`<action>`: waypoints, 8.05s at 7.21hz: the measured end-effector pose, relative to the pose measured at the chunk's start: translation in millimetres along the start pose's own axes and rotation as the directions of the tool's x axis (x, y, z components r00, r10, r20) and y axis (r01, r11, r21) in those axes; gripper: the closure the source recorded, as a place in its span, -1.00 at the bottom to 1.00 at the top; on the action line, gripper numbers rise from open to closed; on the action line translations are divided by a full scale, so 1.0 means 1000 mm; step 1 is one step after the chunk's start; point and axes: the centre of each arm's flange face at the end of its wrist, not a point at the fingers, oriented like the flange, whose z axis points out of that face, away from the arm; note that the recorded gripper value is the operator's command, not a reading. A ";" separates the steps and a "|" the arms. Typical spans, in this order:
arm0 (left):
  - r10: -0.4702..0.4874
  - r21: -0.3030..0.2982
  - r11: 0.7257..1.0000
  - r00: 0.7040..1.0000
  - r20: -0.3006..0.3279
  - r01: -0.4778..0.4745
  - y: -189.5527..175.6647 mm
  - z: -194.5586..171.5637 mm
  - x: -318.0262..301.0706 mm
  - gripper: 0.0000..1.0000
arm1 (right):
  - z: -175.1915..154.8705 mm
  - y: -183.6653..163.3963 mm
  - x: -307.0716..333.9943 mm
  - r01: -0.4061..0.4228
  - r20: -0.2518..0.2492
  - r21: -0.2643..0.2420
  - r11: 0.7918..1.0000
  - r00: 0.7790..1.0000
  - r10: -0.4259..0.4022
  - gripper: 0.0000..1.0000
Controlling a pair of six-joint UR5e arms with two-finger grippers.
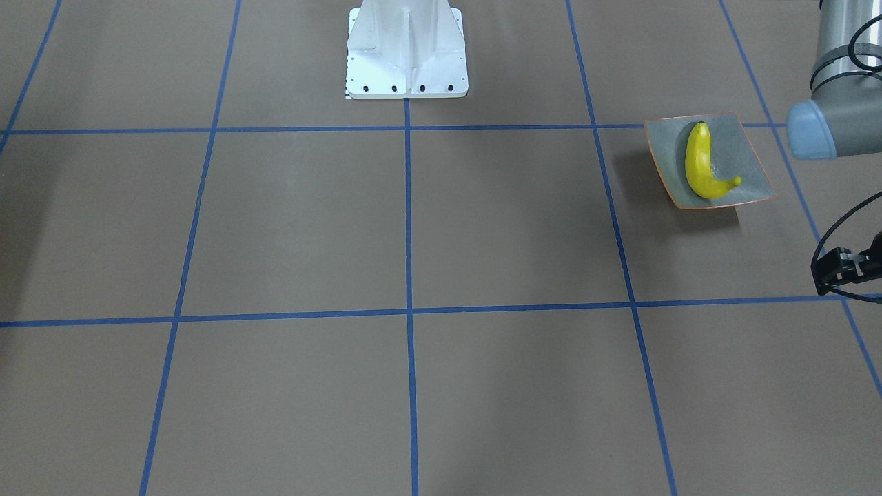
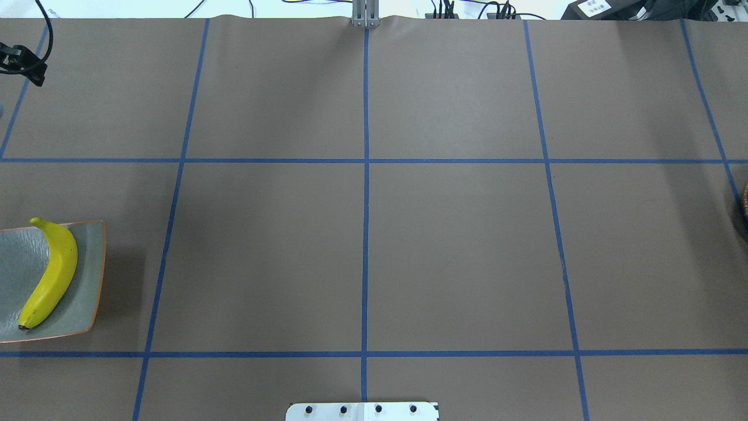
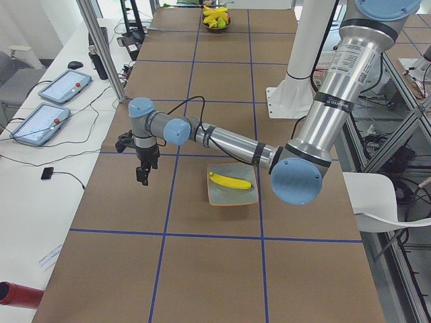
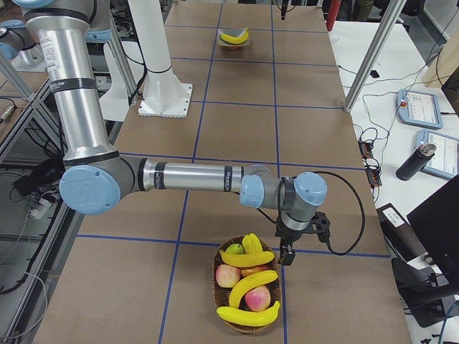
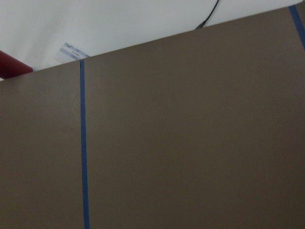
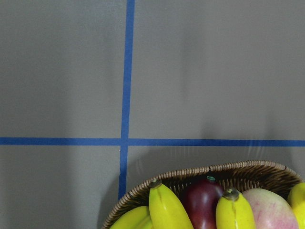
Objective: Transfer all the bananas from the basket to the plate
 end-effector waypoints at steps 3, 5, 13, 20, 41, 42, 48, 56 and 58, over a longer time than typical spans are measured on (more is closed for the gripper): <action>0.077 -0.044 0.996 0.994 -0.076 -0.081 0.040 0.014 -0.047 -0.99 | 0.033 0.014 0.040 0.038 0.009 0.035 0.999 0.999 -0.038 -0.99; 0.093 -0.045 0.994 0.992 -0.081 -0.097 0.050 0.017 -0.052 -0.99 | 0.037 0.016 0.043 0.041 0.073 0.048 0.998 0.996 -0.044 -0.99; 0.106 -0.032 0.994 0.991 -0.081 -0.109 0.051 0.014 -0.053 -0.99 | 0.068 0.050 0.043 -0.011 0.289 0.005 1.000 0.957 0.009 -0.99; 0.120 -0.010 0.993 0.990 -0.081 -0.121 0.049 0.007 -0.050 -0.99 | 0.099 0.072 0.036 -0.010 0.346 -0.054 0.998 0.938 0.028 -0.19; -0.172 0.175 0.922 0.769 -0.615 0.346 -0.032 -0.045 0.271 -0.99 | -0.156 -0.053 -0.338 -0.361 0.544 -0.074 0.930 0.767 0.341 1.00; -0.158 0.193 0.907 0.726 -0.669 0.375 -0.022 -0.042 0.303 -1.00 | -0.166 -0.052 -0.349 -0.336 0.563 -0.018 0.942 0.775 0.287 1.00; -0.274 -0.013 0.755 0.297 -0.915 0.656 0.047 -0.036 0.468 -0.99 | -0.163 -0.023 -0.443 -0.384 0.668 0.228 0.895 0.731 0.144 1.00; -0.389 -0.308 0.634 -0.052 -0.920 0.710 0.071 -0.068 0.544 -0.99 | -0.126 0.019 -0.570 -0.563 0.792 0.071 0.824 0.534 0.296 1.00; -0.380 -0.314 0.623 -0.073 -0.922 0.716 0.071 -0.073 0.550 -0.99 | -0.120 0.031 -0.590 -0.569 0.797 0.043 0.821 0.515 0.315 1.00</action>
